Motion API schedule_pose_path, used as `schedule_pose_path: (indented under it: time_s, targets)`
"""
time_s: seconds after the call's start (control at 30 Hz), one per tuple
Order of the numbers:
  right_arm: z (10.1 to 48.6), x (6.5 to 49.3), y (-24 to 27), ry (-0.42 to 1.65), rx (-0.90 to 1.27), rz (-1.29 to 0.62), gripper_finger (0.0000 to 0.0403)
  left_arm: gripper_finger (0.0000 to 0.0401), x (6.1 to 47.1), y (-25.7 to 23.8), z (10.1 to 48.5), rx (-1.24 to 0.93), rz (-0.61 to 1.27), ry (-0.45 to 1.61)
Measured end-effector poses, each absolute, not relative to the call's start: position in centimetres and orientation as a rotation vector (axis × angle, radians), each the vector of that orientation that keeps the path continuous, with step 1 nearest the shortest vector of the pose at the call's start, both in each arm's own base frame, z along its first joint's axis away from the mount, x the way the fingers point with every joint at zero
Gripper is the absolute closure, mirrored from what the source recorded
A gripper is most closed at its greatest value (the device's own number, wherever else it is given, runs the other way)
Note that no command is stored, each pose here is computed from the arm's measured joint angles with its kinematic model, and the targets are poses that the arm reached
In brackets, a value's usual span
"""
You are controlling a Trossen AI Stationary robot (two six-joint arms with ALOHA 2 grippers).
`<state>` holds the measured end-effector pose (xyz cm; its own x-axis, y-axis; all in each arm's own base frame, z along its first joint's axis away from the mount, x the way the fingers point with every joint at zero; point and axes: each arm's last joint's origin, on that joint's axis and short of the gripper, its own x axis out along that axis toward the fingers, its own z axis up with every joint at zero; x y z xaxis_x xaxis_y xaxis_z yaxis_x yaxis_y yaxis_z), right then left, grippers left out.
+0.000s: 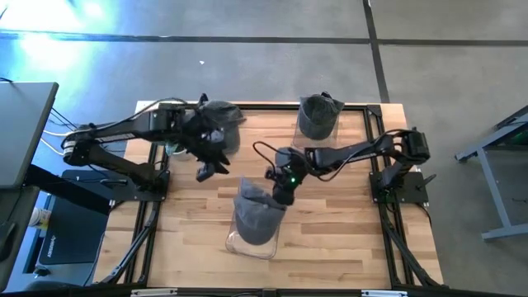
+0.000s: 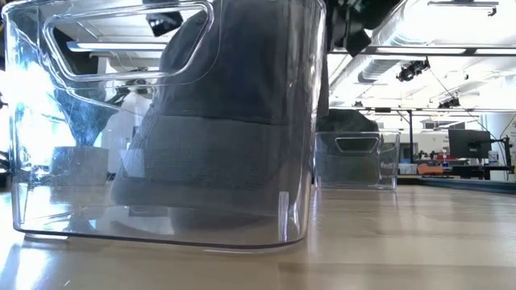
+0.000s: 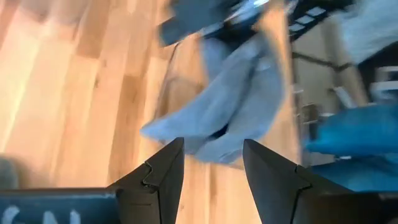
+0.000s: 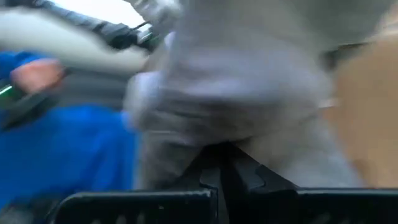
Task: Pick & Place hat
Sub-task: Put the gray cap into the bottom transparent bin
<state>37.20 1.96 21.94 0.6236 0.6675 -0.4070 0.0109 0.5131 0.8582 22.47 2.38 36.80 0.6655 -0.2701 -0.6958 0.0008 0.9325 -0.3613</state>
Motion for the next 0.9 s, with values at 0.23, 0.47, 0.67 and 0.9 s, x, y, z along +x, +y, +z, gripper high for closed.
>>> schedule_pose_path:
  time_s: [0.23, 0.47, 0.67, 0.9]
  targets:
    - [23.9, 37.2, 4.3, 0.770, 0.976, 0.674, 0.0402, 0.0241, 22.0, -1.2, 35.9, -0.346, -0.300, 0.723]
    - [22.8, 37.2, 4.2, 0.777, 0.968, 0.406, 0.0401, 0.0241, 21.5, -5.6, 33.8, -0.398, -0.274, 0.740]
    - [22.8, 37.0, 5.1, 0.779, 0.904, 0.452, 0.0402, 0.0241, 21.3, -11.4, 33.3, -0.532, -0.256, 0.632]
    - [22.8, 36.8, 6.4, 0.787, 0.844, 0.524, 0.0402, 0.0241, 22.1, -18.7, 29.6, -0.666, -0.123, 0.653]
